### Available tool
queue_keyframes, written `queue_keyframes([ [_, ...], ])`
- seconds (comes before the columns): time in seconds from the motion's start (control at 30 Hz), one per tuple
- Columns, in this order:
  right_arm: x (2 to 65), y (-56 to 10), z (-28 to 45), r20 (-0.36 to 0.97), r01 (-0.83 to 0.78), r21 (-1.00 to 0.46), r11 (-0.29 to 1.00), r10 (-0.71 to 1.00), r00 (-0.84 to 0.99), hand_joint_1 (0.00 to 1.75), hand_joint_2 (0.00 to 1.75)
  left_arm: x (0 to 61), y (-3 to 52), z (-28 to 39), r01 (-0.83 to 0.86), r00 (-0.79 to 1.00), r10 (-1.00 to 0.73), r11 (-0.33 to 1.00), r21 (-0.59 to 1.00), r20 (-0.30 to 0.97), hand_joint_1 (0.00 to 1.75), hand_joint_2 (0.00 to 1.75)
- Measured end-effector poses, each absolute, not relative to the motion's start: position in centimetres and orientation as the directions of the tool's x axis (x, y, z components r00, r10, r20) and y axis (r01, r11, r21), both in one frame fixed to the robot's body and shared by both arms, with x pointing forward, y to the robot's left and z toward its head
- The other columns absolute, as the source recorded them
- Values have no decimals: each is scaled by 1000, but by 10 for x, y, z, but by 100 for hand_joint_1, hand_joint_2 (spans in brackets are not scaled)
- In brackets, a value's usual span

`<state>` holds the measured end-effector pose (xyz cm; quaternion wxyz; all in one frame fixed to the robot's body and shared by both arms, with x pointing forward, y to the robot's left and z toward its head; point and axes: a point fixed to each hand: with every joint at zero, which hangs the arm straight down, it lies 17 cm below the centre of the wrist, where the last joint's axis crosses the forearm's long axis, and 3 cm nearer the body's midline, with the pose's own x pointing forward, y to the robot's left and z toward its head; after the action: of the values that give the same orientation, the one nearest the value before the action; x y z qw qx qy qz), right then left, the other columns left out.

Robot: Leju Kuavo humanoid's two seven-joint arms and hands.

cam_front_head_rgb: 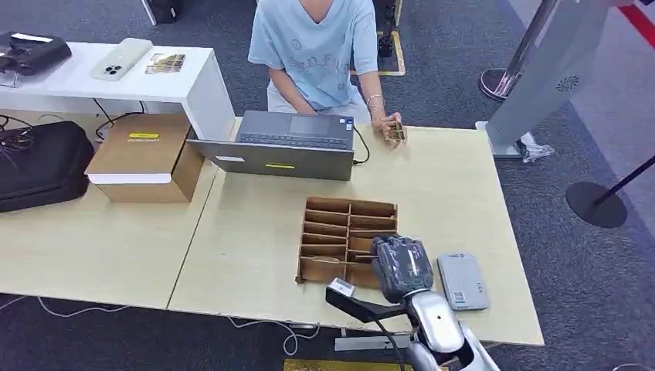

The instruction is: Pass the card to the sensor for recognition and then transmit it.

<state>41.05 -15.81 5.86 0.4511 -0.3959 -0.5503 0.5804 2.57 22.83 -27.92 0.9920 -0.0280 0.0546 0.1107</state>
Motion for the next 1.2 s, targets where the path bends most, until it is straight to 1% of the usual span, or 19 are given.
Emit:
queue_keyframes([
  [0.07,407,-150,55,116,-132,-988,78,944,-308,136,175,26,229,-279,-228,968,222,973,-44,-114,0,0],
  [0.13,399,-139,54,262,-206,-958,200,904,-338,140,175,28,230,-279,-231,968,225,972,-44,-113,0,0],
  [0.23,393,-132,58,410,-270,-906,327,839,-358,138,175,29,230,-279,-232,968,226,972,-46,-112,0,0],
  [0.37,391,-138,68,537,-316,-840,442,760,-365,136,175,31,231,-279,-234,968,228,971,-45,-109,0,0],
  [0.43,390,-144,73,578,-332,-813,478,729,-367,141,175,32,232,-279,-234,968,228,971,-45,-108,0,0],
  [0.47,389,-148,75,596,-338,-801,495,714,-366,138,175,32,232,-279,-234,968,228,971,-45,-107,0,0],
  [0.5,389,-151,78,609,-341,-792,507,703,-368,143,175,32,232,-279,-234,968,228,971,-45,-107,0,0],
  [0.57,388,-158,84,638,-344,-769,539,672,-374,143,175,32,232,-279,-235,967,229,971,-45,-108,0,0],
  [0.6,387,-161,88,653,-346,-757,554,656,-379,152,175,32,233,-279,-235,967,229,971,-44,-108,0,0],
  [0.63,386,-162,93,672,-351,-741,573,632,-387,155,175,32,232,-279,-235,967,229,971,-45,-108,0,0],
  [0.67,386,-165,98,683,-348,-730,588,616,-393,155,175,32,232,-279,-235,967,229,971,-45,-108,0,0],
  [0.7,387,-167,104,692,-345,-721,601,599,-402,161,175,32,232,-279,-235,967,229,971,-45,-108,0,0],
  [0.8,386,-167,124,721,-338,-685,645,533,-443,159,175,32,232,-279,-234,968,228,971,-45,-107,0,0],
  [0.83,386,-166,130,726,-338,-675,656,510,-461,166,175,32,231,-279,-233,968,227,971,-46,-107,0,0],
  [0.87,386,-165,136,728,-336,-670,663,495,-475,166,175,33,231,-279,-232,968,227,972,-46,-106,0,0],
  [0.93,385,-161,151,738,-343,-644,684,438,-514,175,175,33,230,-279,-231,969,225,972,-47,-105,0,0],
  [1.07,387,-147,188,742,-373,-596,711,310,-594,175,175,36,229,-278,-214,973,209,975,-55,-97,0,0],
  [1.2,395,-131,222,727,-388,-575,720,232,-646,175,175,39,228,-278,-198,977,192,978,-64,-89,0,0],
])
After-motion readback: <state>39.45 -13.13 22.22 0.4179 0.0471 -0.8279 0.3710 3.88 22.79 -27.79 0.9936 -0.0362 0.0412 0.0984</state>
